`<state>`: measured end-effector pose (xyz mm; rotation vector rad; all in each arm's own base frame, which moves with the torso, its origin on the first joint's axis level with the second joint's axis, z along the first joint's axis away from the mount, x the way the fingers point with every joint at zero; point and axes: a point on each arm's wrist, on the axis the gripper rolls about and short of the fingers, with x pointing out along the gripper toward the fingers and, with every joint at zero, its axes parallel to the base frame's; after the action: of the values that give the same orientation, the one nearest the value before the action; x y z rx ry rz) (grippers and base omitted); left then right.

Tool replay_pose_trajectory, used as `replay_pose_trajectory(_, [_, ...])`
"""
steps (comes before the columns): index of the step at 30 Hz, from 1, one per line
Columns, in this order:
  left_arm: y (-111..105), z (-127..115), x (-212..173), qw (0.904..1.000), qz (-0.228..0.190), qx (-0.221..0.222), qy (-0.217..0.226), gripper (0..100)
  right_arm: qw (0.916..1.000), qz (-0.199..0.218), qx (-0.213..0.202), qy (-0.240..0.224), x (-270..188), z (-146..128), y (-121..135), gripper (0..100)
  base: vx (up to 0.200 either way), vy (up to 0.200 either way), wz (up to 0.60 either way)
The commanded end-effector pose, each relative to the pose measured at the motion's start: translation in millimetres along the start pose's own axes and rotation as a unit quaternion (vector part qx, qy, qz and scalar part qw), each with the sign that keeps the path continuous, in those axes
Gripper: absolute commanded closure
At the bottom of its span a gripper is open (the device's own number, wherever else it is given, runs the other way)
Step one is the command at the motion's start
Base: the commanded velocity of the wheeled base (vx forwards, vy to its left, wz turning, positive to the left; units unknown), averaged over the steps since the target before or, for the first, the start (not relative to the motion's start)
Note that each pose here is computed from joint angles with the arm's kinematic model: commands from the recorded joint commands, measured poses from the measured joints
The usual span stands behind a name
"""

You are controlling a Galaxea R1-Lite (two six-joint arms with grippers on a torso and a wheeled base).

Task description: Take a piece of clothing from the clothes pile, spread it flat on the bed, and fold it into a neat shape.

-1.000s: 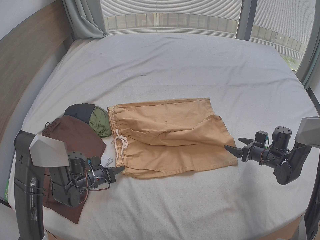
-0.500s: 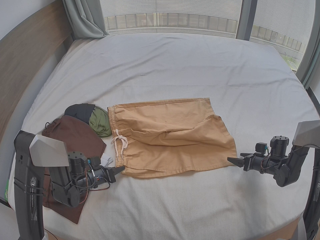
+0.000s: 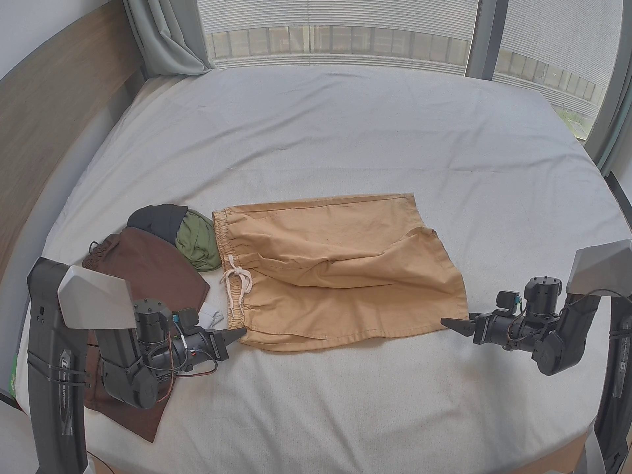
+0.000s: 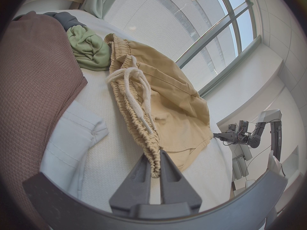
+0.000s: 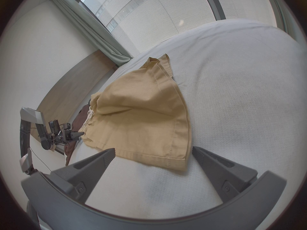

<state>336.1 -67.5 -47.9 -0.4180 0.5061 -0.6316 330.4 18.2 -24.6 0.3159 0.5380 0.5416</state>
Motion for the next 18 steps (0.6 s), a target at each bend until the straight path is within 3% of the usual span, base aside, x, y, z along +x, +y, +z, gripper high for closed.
replay_pose_trajectory(1, [-0.5,0.6,-0.1,1.0,-0.001,0.0,-0.001,100,1.0,0.007,0.004,-0.002,5.2,-1.9,2.1,100,0.0,0.0,0.0])
replay_pose_trajectory(18, [1.7,-1.9,-7.7,1.0,0.002,-0.002,0.007,100,0.9999,0.002,0.01,-0.004,8.1,-4.6,0.0,100,0.0,0.0,0.0])
